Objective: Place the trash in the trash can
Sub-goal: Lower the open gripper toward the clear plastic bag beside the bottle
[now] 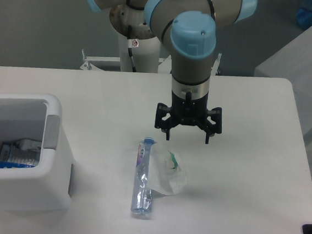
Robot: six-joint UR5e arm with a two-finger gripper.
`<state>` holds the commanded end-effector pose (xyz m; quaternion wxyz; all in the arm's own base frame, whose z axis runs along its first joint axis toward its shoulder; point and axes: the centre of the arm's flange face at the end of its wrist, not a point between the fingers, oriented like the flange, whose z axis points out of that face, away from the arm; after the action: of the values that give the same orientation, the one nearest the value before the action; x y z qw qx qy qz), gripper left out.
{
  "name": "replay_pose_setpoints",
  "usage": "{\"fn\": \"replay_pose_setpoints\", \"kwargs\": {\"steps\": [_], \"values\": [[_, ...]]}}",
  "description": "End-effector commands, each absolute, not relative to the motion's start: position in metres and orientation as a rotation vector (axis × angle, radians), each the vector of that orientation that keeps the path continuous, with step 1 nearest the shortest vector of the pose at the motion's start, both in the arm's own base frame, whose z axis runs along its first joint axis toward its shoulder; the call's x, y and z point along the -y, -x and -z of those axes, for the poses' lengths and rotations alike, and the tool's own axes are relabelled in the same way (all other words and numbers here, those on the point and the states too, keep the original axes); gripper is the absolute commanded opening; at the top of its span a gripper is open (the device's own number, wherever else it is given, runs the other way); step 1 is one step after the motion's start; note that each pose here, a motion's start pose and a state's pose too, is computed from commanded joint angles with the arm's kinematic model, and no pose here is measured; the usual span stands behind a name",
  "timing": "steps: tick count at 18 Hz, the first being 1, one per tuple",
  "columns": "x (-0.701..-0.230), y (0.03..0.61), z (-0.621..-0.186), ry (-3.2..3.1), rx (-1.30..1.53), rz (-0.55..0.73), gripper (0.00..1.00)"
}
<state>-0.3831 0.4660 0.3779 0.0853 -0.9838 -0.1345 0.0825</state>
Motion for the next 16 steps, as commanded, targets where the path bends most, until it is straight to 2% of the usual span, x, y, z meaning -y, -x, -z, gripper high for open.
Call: {"fn": "replay_pose_setpoints", "kwargs": {"steps": [4,6,9,16], "values": [[-0.467,0.381,-0.362,3.01,-0.035,-0.257,1.0],[-0.465,0.378,-0.352,3.022,-0.124,-0.245,1.0],[-0.471,0.384,-0.344,3.004,-0.146,-0.278,1.0],[-0.482,0.376,-0.328,3.011,-0.04,-0.246,1.0]]}}
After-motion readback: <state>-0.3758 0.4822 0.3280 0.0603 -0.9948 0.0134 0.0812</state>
